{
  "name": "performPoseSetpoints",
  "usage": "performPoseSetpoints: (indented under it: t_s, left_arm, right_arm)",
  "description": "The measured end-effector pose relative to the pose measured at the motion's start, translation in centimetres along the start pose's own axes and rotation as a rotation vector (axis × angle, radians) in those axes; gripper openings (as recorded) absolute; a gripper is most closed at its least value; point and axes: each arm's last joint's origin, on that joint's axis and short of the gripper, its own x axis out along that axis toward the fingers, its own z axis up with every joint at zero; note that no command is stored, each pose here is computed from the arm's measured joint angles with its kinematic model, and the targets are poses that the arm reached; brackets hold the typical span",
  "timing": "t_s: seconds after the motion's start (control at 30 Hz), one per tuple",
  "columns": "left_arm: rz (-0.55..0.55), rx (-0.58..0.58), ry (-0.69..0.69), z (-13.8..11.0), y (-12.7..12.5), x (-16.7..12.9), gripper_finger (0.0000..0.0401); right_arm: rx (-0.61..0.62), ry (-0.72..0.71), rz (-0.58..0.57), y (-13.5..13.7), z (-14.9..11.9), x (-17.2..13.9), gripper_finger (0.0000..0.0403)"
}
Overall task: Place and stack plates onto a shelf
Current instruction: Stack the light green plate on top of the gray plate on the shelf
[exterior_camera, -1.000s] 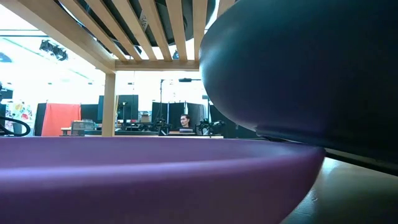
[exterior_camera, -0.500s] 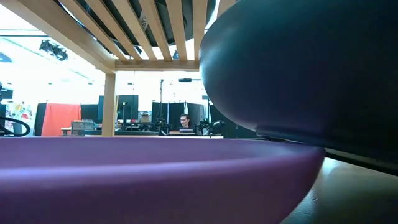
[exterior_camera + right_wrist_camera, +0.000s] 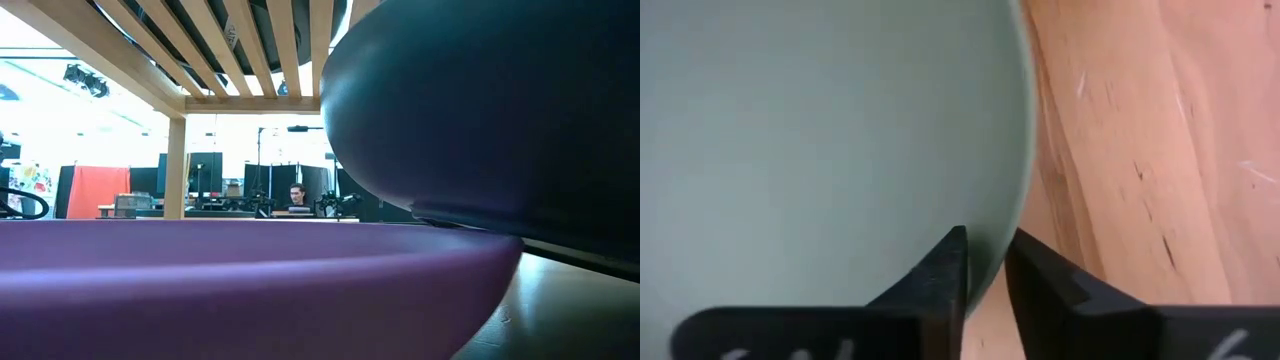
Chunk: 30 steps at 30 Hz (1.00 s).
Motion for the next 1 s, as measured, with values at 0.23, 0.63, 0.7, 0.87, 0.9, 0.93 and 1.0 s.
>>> performPoseSetpoints:
  t_s: [0.23,0.63,0.7,0.87,0.9,0.93,1.0]
  left_arm:
    - [0.0,0.0,0.0,0.0,0.0,0.0,0.0128]
    - [0.0,0.0,0.0,0.0,0.0,0.0,0.0128]
    - [0.0,0.0,0.0,0.0,0.0,0.0,0.0128]
    - [0.0,0.0,0.0,0.0,0.0,0.0,0.0128]
    - [0.0,0.0,0.0,0.0,0.0,0.0,0.0128]
    - [0.0,0.0,0.0,0.0,0.0,0.0,0.0128]
    - [0.0,0.0,0.0,0.0,0.0,0.0,0.0128]
  right_arm:
    - [0.004,0.002,0.013,0.1,0.0,0.0,0.0031]
    - [0.004,-0.006,0.034,0.4,0.5,-0.5,0.002]
    - [0.0,0.012,0.018,0.5,0.7,-1.0,0.002]
    - [-0.01,0.059,-0.036,0.6,1.2,-2.9,0.0019]
    - [-0.01,0.064,-0.042,0.6,1.4,-3.4,0.0019]
    - [-0.01,0.068,-0.048,0.7,1.6,-3.8,0.0019]
    - [0.006,0.075,-0.056,0.8,1.9,-4.7,0.0019]
